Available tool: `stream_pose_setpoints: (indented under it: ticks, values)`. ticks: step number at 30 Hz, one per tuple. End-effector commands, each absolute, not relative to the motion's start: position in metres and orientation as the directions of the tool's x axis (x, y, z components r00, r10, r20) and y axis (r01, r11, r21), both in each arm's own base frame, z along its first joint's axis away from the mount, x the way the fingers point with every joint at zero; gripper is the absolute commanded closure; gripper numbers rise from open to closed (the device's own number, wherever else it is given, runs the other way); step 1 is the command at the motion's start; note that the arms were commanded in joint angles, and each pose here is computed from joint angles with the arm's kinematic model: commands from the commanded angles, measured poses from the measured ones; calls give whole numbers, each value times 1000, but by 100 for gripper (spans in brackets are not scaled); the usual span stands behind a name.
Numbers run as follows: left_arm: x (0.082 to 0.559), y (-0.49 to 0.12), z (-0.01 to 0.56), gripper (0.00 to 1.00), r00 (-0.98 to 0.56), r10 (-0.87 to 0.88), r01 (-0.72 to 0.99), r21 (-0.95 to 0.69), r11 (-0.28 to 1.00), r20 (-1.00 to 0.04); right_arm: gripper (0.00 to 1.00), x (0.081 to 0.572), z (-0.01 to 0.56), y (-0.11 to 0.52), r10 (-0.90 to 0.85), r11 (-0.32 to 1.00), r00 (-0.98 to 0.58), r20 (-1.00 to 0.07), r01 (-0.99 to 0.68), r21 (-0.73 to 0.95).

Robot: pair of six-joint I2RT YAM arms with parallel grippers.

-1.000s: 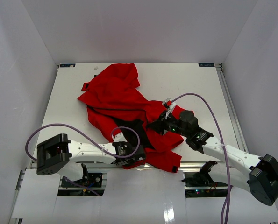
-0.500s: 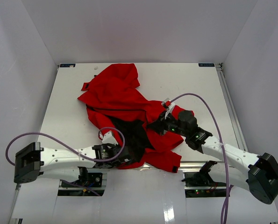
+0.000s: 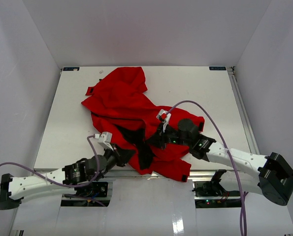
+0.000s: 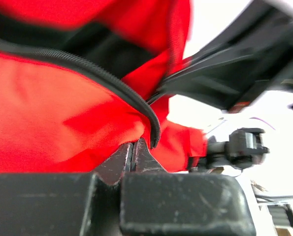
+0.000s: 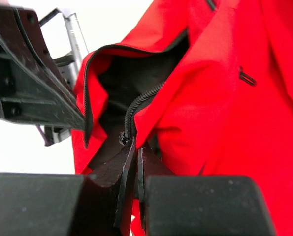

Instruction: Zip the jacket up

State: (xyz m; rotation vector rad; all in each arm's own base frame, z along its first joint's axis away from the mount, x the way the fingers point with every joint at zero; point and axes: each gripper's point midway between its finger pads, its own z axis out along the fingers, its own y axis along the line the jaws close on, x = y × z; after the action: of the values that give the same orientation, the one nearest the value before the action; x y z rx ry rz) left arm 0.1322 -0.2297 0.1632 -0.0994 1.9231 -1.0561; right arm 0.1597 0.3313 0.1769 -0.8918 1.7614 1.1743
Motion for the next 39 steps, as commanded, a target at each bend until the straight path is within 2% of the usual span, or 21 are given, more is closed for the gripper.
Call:
stream_pose_setpoints:
  ticks: [1,10,22,33,39]
  values:
    - [135,-226,212,100,-412,-490,538,-639,549,-768,92,149,208,351,-66,208,-351,-934,-920,332]
    - [136,-223,209,100,-358,-443,580,-568,584,-822,92,133,211,363,-80,140,-356,-931,-929,343]
    - [144,-233,179,100,-386,-318,529,-490,693,-866,92,140,207,363,-72,244,-402,-913,-895,374]
    - [159,-215,172,100,-374,-351,402,-491,773,-859,92,157,188,356,-86,405,-425,-901,-841,358]
    - [164,-213,175,100,-366,-357,370,-486,791,-859,92,156,188,359,-97,432,-413,-905,-837,336]
